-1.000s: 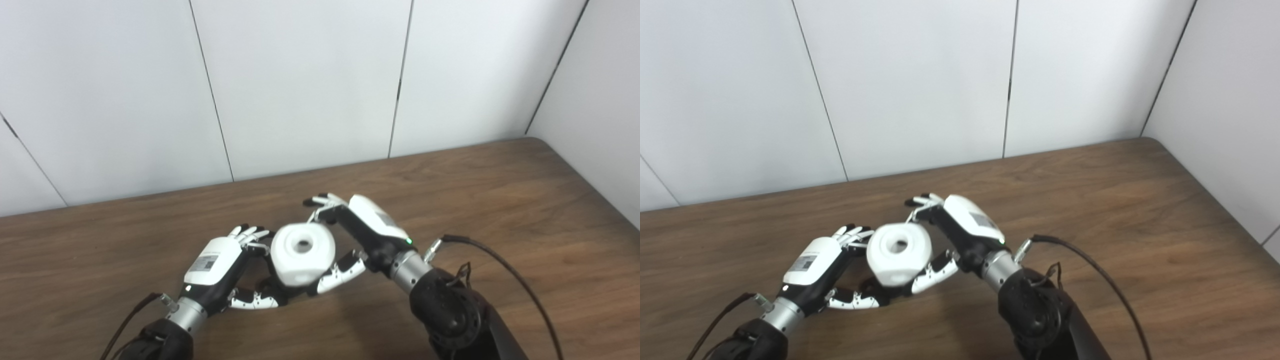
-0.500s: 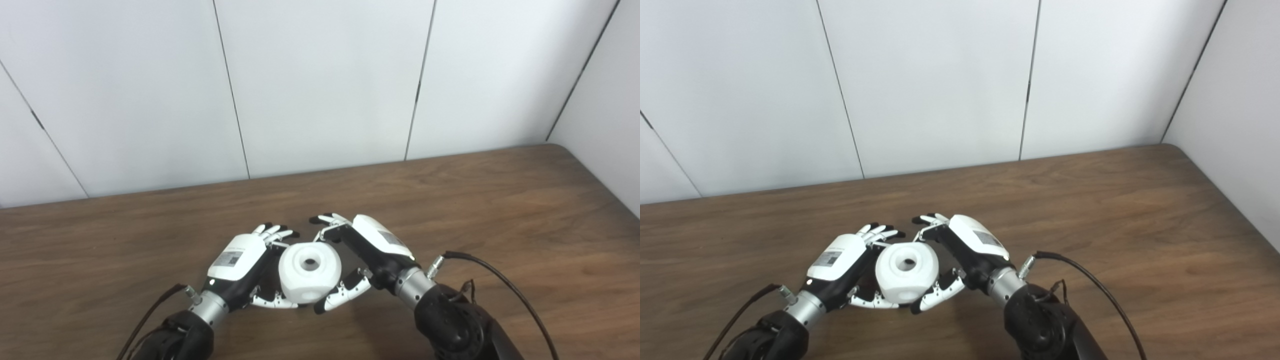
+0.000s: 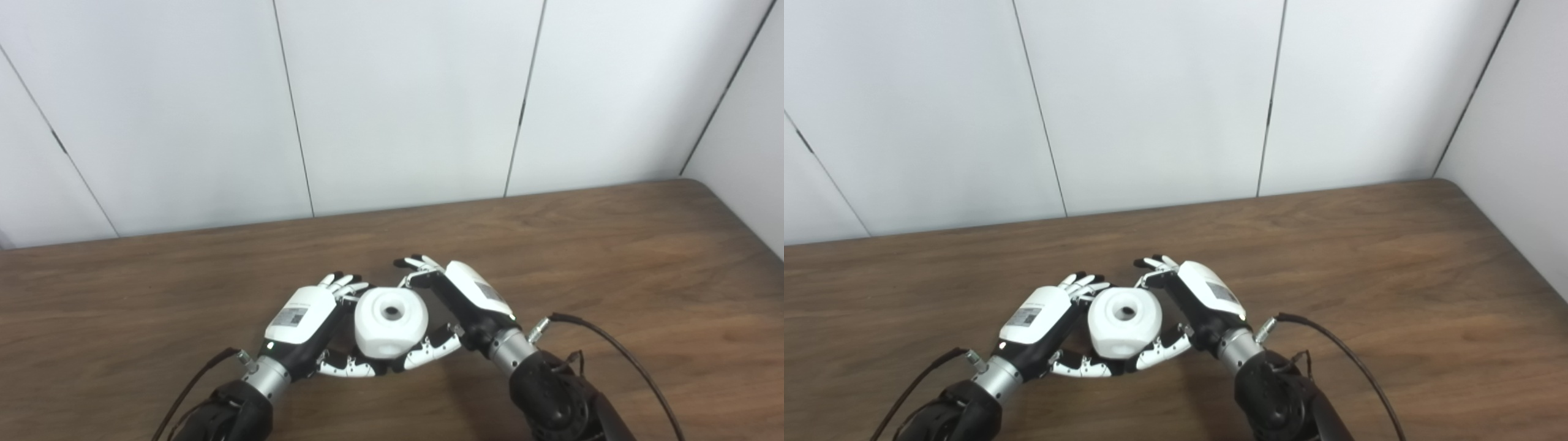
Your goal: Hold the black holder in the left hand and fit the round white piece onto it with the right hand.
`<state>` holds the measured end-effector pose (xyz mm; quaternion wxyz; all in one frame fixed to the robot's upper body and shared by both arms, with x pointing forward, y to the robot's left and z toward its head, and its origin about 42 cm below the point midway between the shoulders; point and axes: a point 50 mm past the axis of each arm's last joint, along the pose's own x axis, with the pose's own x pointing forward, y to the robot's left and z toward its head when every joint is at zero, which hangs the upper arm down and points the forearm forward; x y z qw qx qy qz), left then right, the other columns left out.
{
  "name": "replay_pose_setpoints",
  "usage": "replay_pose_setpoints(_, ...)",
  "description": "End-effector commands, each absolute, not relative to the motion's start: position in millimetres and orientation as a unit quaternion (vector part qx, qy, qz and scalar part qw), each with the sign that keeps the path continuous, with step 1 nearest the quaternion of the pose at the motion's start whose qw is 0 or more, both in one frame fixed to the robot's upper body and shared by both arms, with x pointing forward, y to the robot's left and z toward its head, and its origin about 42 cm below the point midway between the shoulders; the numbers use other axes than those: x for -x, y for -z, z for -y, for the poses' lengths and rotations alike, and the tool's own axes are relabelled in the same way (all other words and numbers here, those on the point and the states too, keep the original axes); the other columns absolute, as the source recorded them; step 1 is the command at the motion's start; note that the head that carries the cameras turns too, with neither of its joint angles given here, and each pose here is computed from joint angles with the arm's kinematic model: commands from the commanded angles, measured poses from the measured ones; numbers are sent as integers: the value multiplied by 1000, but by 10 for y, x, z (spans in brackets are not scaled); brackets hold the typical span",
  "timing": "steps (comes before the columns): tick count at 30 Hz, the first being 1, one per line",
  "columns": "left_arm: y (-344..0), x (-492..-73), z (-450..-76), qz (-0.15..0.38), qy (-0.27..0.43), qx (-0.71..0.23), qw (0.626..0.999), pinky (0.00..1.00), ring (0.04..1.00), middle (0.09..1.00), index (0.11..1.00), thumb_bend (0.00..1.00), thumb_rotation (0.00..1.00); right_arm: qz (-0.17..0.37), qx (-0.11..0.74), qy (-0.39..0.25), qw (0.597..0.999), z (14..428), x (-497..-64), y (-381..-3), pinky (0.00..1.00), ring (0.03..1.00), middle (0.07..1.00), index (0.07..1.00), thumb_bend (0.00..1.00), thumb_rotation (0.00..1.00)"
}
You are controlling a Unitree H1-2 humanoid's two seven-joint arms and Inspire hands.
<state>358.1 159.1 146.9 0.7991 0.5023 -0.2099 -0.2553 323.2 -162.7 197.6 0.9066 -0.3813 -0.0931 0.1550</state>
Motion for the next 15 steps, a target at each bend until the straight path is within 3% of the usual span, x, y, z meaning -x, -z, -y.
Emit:
replay_pose_setpoints(1, -1628, -3554, -1435, 252, 261, -493, 791, 1000, 956, 882, 481, 516, 54, 107, 379, -139, 909, 1617, -3299, -2044, 823, 960, 906, 479, 510, 136)
replay_pose_setpoints(9, -1631, -3528, -1429, 251, 259, -494, 791, 1000, 952, 880, 481, 517, 53, 110, 388, -129, 906, 1673, -3362, -2129, 863, 965, 906, 480, 509, 137)
replay_pose_setpoints(15, -1615, -3531, -1424, 253, 257, -490, 794, 1000, 951, 880, 481, 517, 53, 107, 389, -126, 906, 1722, -3364, -2085, 824, 955, 899, 480, 510, 137)
